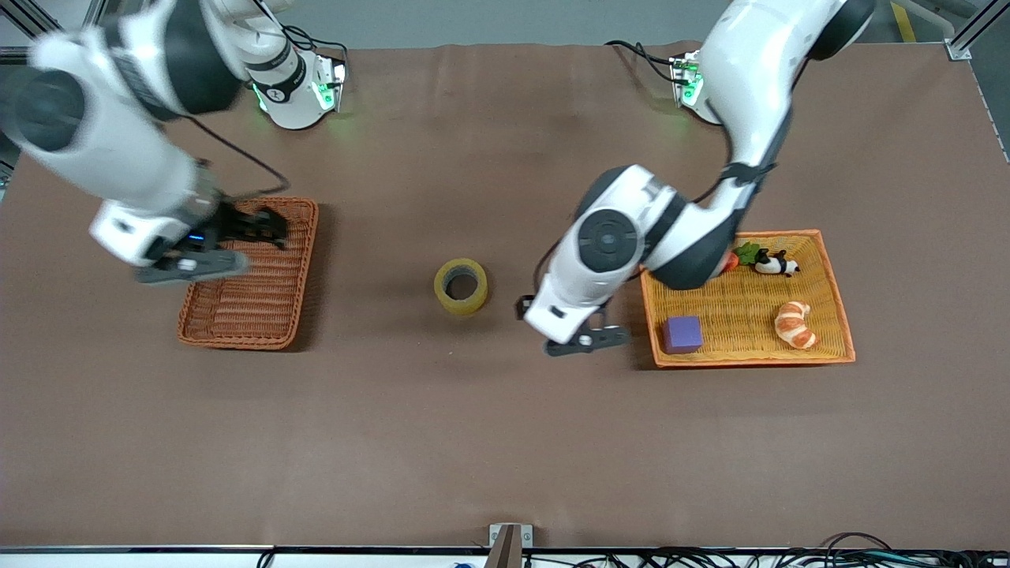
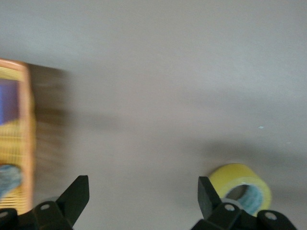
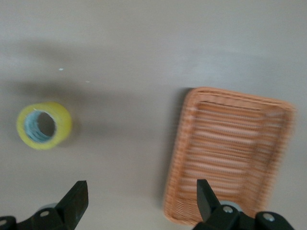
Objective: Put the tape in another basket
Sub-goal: 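Set the tape on the table with the left gripper while the right gripper approaches, then grasp the tape roll with the right gripper while the left gripper withdraws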
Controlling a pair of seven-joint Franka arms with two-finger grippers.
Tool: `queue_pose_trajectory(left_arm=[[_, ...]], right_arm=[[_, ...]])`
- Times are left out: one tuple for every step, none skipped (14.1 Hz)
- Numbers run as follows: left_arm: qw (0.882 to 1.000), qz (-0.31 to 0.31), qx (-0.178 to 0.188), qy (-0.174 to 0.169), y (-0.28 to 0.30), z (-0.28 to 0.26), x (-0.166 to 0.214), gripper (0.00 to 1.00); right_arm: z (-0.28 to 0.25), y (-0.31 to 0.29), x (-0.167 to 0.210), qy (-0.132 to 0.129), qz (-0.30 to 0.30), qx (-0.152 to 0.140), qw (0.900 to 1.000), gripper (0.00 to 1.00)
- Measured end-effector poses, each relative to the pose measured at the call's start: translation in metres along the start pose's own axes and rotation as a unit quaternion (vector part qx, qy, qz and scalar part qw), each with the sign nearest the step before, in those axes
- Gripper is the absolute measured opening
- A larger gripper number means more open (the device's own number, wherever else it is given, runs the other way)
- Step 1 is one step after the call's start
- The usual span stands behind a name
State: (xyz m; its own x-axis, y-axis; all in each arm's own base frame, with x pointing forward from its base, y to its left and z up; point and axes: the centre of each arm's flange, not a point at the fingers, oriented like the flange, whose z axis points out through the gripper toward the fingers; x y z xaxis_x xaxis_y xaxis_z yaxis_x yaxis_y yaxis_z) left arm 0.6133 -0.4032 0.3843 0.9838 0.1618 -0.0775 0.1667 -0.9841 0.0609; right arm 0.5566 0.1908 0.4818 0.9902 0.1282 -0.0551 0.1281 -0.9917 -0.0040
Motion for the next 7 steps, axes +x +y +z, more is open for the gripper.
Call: queue_pose_trajectory(left_arm=[[1.0, 0.011, 0.005, 0.003, -0.022, -0.014, 0.006, 1.0], [1.0, 0.021, 0.012, 0.004, -0.044, -0.024, 0.01, 1.0], [1.0, 0.024, 0.02, 0.004, -0.066, -0.031, 0.012, 1.0], [0.999, 0.024, 0.027, 0.004, -0.088, -0.036, 0.014, 1.0], [0.999, 0.027, 0.032, 0.004, -0.113, -0.044, 0.019, 1.0], [0.999, 0.033, 0.034, 0.007, -0.138, -0.053, 0.024, 1.0], [0.999, 0.035, 0.035, 0.013, -0.16, -0.065, 0.029, 1.0]], right_arm=[[0.027, -0.028, -0.001, 0.001, 0.007, 0.004, 1.0, 1.0], [0.052, -0.055, -0.003, 0.001, 0.013, 0.01, 1.0, 1.0], [0.077, -0.08, -0.003, 0.001, 0.02, 0.018, 1.0, 1.0], [0.102, -0.102, -0.001, 0.002, 0.027, 0.027, 0.999, 1.0], [0.125, -0.12, 0.0, 0.002, 0.033, 0.035, 0.999, 1.0], [0.146, -0.134, 0.001, -0.001, 0.039, 0.042, 0.998, 1.0], [0.167, -0.147, 0.001, -0.006, 0.043, 0.047, 0.998, 1.0]])
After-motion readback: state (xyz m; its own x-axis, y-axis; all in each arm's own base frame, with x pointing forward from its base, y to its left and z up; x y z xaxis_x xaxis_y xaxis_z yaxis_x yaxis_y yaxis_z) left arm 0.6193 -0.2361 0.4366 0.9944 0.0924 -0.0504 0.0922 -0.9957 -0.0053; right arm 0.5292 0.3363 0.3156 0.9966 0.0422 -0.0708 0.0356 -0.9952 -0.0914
